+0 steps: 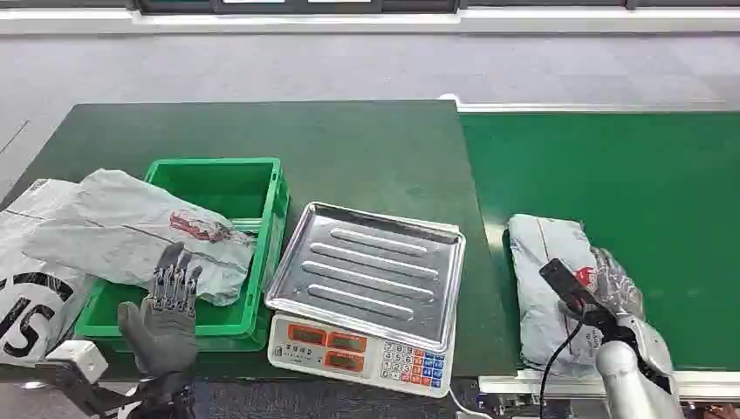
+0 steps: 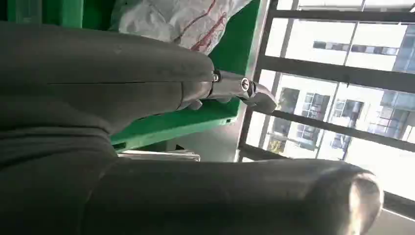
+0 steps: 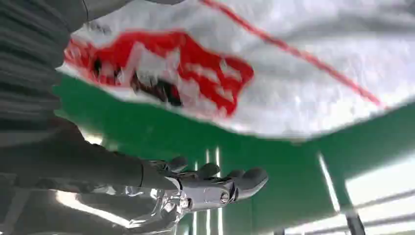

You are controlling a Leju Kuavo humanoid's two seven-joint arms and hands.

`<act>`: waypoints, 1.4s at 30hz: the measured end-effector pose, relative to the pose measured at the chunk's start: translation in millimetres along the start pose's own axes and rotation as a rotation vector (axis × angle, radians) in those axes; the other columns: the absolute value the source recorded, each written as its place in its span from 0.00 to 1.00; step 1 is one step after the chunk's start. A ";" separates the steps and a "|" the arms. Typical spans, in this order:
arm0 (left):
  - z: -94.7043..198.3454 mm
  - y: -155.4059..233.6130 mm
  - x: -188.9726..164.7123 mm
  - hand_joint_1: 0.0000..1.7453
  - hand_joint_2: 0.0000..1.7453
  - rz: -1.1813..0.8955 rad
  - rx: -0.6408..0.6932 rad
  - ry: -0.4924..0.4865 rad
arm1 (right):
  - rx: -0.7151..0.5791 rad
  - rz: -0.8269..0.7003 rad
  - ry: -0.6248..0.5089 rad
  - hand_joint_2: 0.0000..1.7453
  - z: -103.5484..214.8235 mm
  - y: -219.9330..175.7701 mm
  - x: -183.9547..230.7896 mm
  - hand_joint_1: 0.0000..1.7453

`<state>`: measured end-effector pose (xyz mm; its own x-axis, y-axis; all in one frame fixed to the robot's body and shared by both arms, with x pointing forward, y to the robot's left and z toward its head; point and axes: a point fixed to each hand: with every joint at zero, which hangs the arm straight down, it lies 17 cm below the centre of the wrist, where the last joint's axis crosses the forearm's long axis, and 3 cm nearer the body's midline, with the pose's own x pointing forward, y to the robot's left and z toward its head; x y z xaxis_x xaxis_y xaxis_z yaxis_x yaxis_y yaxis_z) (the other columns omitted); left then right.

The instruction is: Moved the parcel from conveyor to table for the left to box.

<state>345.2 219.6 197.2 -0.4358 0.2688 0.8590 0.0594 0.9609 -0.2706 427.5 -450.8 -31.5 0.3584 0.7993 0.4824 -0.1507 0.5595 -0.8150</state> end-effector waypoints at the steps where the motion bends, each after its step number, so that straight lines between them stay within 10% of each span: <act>1: -0.5 -0.2 -0.6 0.00 0.00 0.001 -0.001 0.001 | 0.029 0.015 0.021 1.00 2.0 9.2 -5.3 0.00; 18: -18.7 -5.0 -3.5 0.00 0.00 0.004 -0.017 0.010 | 0.283 0.109 0.086 1.00 35.2 112.5 -13.1 0.00; 19: -19.2 -5.2 -3.4 0.00 0.00 0.004 -0.018 0.010 | 0.288 0.109 0.087 1.00 36.0 114.6 -13.5 0.06; 20: -19.4 -5.3 -3.3 0.00 0.00 0.004 -0.018 0.009 | 0.290 0.109 0.086 1.00 36.1 116.0 -12.6 1.00; 42: -16.6 -4.7 -1.3 0.00 0.00 -0.003 -0.016 0.018 | 0.251 0.197 -0.011 1.00 41.7 120.8 15.1 1.00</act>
<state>360.4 215.8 204.6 -0.4197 0.2673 0.8674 0.0723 0.9625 -0.2615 376.2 -362.1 -109.3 0.2900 0.8990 0.3282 -0.4395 0.4297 -0.7888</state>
